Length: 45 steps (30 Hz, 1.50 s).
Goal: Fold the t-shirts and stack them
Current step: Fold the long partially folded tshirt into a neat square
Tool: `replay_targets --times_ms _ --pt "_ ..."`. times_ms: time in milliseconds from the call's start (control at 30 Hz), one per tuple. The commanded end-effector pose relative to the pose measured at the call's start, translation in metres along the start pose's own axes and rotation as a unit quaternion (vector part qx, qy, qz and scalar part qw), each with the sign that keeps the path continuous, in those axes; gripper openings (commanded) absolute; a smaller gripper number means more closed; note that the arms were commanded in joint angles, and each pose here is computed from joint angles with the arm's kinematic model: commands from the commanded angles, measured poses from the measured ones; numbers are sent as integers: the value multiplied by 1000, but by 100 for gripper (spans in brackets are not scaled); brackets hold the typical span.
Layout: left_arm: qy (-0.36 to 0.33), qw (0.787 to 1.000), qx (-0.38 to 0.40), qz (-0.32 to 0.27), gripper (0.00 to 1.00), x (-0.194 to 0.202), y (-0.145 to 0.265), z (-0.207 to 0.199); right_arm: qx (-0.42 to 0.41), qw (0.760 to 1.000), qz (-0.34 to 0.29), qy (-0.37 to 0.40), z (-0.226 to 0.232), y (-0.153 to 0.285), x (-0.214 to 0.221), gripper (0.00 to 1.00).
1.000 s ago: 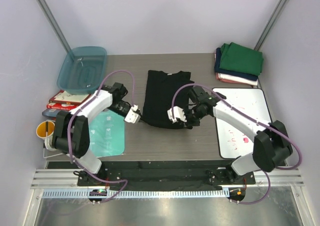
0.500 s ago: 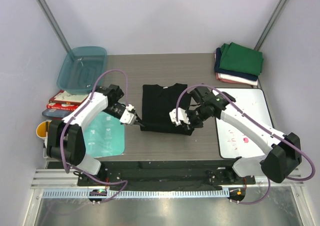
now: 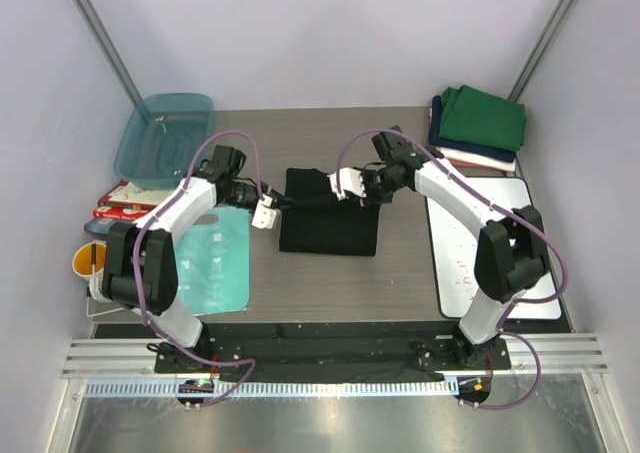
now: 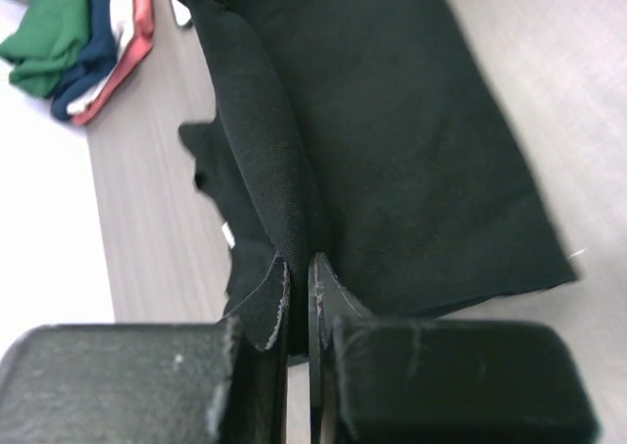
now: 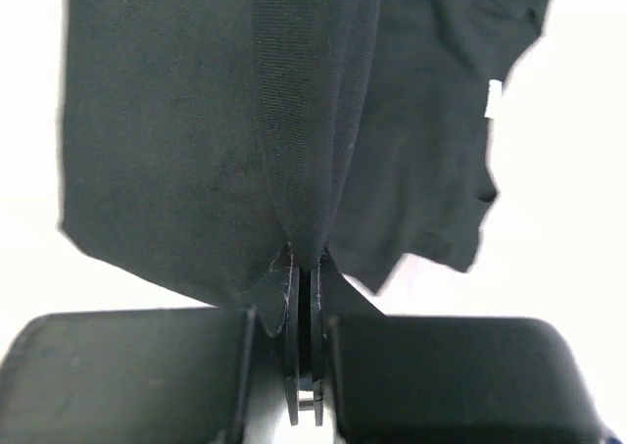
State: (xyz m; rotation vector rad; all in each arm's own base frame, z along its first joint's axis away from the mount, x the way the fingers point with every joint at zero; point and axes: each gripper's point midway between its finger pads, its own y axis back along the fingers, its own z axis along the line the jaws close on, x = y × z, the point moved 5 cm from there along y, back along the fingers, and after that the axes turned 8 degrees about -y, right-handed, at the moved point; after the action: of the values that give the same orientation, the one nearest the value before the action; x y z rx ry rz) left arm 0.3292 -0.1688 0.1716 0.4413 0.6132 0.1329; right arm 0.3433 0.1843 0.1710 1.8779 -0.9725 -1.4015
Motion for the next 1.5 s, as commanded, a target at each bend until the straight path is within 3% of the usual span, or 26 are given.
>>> replay_targets --times_ms 0,700,1000,1100,1200,1300,1333,1367,1400,1433,1467 --pt "-51 997 -37 35 0 29 9 32 64 997 29 25 -48 12 10 1" --pt "-85 987 -107 85 0 122 -6 89 171 985 22 23 -147 -16 30 1" --pt "-144 956 -229 110 0 142 -1 123 219 975 8 20 -164 -5 26 1" --pt "-157 951 -239 119 0 153 -1 135 271 962 2 24 -180 -5 27 1" --pt "-178 943 -248 135 11 173 -7 137 335 942 7 20 -197 -7 34 1" --pt "-210 919 -291 160 25 204 -19 143 442 896 24 24 -216 -7 47 3" --pt "-216 913 -309 160 62 219 -32 135 476 878 24 38 -220 -17 52 6" --pt "-218 903 -330 167 90 228 -35 135 503 861 69 29 -221 -19 66 8" --pt "-236 888 -359 165 100 227 -32 152 523 848 81 24 -222 -24 70 75" --pt "-240 877 -382 164 100 239 -42 141 564 823 64 18 -224 -32 74 99" --pt "-258 856 -413 175 100 237 -37 158 586 806 88 12 -223 -31 81 100"
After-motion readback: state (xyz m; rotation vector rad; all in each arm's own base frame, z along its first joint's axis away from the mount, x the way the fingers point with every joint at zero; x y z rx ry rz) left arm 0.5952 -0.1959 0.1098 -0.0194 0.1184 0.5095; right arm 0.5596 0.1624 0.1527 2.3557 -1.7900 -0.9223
